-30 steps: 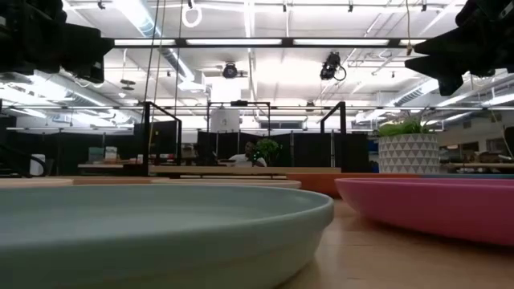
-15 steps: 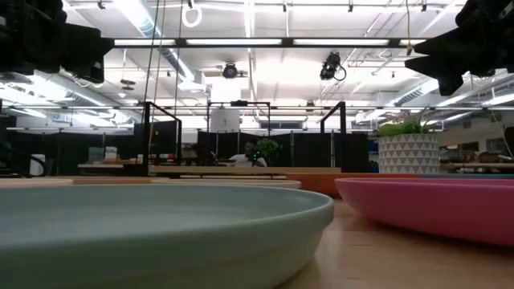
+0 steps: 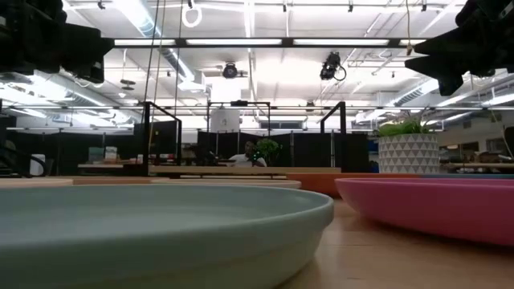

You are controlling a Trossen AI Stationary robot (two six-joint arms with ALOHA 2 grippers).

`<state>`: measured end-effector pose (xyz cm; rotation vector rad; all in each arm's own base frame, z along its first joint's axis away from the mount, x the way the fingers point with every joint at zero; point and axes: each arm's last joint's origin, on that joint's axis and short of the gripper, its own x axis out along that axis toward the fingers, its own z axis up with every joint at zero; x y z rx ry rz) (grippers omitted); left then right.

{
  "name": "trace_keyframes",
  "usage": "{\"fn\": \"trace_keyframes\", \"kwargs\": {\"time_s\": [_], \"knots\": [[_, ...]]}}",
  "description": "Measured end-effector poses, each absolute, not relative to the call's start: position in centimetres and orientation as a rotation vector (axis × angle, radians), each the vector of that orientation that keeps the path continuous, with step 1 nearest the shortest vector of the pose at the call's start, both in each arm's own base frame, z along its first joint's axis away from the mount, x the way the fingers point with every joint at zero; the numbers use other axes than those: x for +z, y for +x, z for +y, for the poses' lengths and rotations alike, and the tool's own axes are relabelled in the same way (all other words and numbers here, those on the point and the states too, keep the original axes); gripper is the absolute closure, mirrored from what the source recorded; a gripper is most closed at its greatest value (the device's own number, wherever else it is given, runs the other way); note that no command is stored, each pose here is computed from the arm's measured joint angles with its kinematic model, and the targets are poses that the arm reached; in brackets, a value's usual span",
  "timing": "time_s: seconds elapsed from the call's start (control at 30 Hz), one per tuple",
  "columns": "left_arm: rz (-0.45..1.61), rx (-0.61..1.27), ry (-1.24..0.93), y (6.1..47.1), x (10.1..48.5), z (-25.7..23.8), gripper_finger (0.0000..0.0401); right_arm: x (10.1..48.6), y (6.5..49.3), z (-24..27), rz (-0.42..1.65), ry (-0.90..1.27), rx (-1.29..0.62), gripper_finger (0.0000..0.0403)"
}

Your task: Place and stack plates onto a shelf

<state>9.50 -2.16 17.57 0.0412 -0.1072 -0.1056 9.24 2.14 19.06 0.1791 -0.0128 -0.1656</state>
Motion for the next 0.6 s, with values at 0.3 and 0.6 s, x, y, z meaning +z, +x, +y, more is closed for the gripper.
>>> {"fn": "trace_keyframes", "kwargs": {"time_s": [0.3,0.6], "knots": [[-0.107,-0.106,0.042,9.50,17.56,-2.17,0.0277,19.06,9.24,2.14,-0.013,0.179,-0.166,0.0220],[-0.127,-0.117,-0.136,9.47,17.85,-2.16,0.0277,19.08,9.23,2.09,-0.008,0.092,-0.183,0.0220]]}}
